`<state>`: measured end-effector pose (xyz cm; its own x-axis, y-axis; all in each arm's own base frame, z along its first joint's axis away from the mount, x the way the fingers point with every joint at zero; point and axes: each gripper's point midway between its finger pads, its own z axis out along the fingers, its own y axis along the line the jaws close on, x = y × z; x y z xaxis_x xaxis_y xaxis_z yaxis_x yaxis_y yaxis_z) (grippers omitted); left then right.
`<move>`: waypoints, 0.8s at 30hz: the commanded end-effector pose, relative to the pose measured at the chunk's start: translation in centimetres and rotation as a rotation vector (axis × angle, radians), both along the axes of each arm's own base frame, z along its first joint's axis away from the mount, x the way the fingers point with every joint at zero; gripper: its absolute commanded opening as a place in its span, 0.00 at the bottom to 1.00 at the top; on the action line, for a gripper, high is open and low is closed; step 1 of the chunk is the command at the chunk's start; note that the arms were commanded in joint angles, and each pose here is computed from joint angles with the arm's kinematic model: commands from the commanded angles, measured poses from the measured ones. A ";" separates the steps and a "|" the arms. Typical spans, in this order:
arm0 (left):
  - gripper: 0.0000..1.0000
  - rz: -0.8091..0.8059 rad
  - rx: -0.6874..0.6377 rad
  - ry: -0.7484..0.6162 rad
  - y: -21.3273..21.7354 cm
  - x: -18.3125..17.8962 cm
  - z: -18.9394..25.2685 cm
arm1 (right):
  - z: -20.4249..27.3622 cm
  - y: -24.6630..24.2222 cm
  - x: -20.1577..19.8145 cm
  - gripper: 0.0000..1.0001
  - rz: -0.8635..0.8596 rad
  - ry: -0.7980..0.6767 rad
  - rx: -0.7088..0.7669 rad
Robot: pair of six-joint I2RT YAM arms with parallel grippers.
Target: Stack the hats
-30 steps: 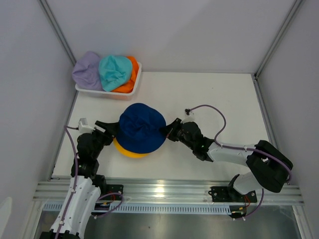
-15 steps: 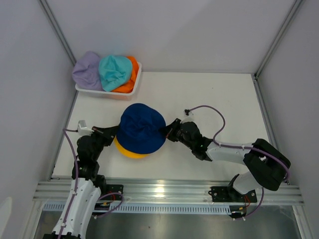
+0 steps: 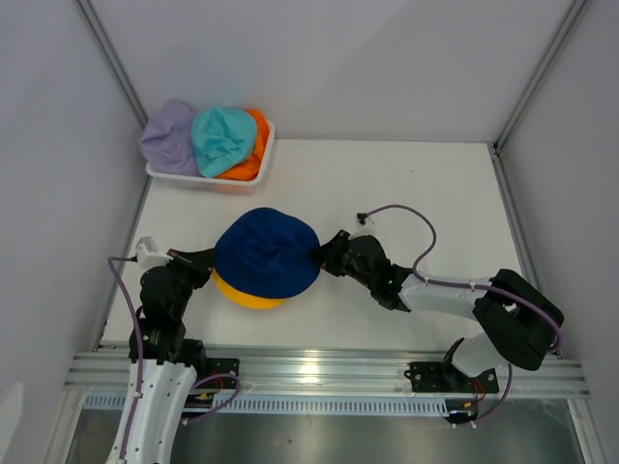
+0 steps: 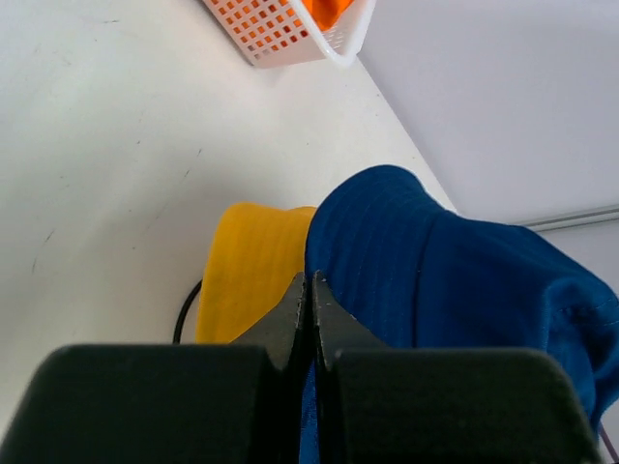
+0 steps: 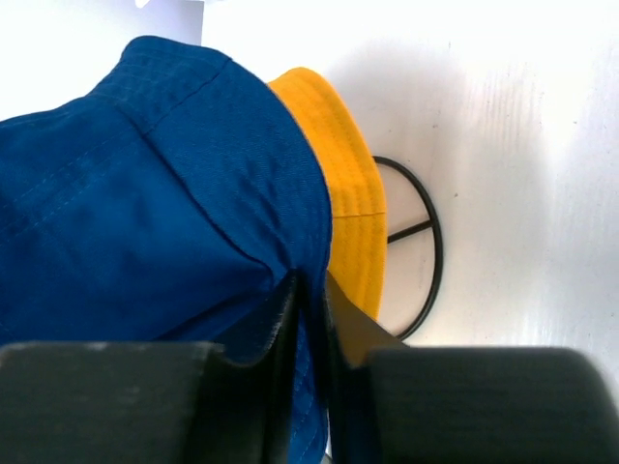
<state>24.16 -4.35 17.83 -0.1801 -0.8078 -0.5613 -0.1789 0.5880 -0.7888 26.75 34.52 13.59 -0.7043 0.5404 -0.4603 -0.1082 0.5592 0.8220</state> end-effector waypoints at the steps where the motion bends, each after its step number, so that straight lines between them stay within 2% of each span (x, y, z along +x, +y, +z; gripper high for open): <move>1: 0.01 0.034 0.055 0.060 1.0 -0.5 -2.3 | -0.2 -1.0 0.7 0.21 -0.041 0.002 -0.025; 8: 0.01 0.026 0.071 0.101 1.0 -0.7 -3.9 | 0.4 0.3 1.1 0.22 0.018 -0.012 0.003; 12: 0.01 0.026 0.092 0.107 1.2 -1.0 -4.1 | 0.2 0.7 1.1 0.27 0.035 -0.005 0.012; 18: 0.01 0.022 0.093 0.110 1.1 -1.1 -4.6 | 1.5 1.0 1.7 0.24 0.039 -0.040 0.063; 21: 0.01 0.028 0.095 0.121 1.2 -1.1 -4.9 | 1.7 1.4 2.0 0.14 0.048 -0.046 0.090; 23: 0.01 0.036 0.094 0.137 1.4 -1.2 -5.3 | 1.4 1.6 2.2 0.01 0.054 -0.035 0.105; 24: 0.01 0.045 0.089 0.160 1.5 -1.4 -5.7 | 1.2 1.6 2.3 0.00 0.052 -0.030 0.108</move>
<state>23.23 -3.66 13.88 -0.2213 -0.7793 -0.5862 -0.2610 0.6266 -0.7344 27.91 34.95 12.41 -0.7378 0.5216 -0.4285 -0.1109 0.5325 0.8391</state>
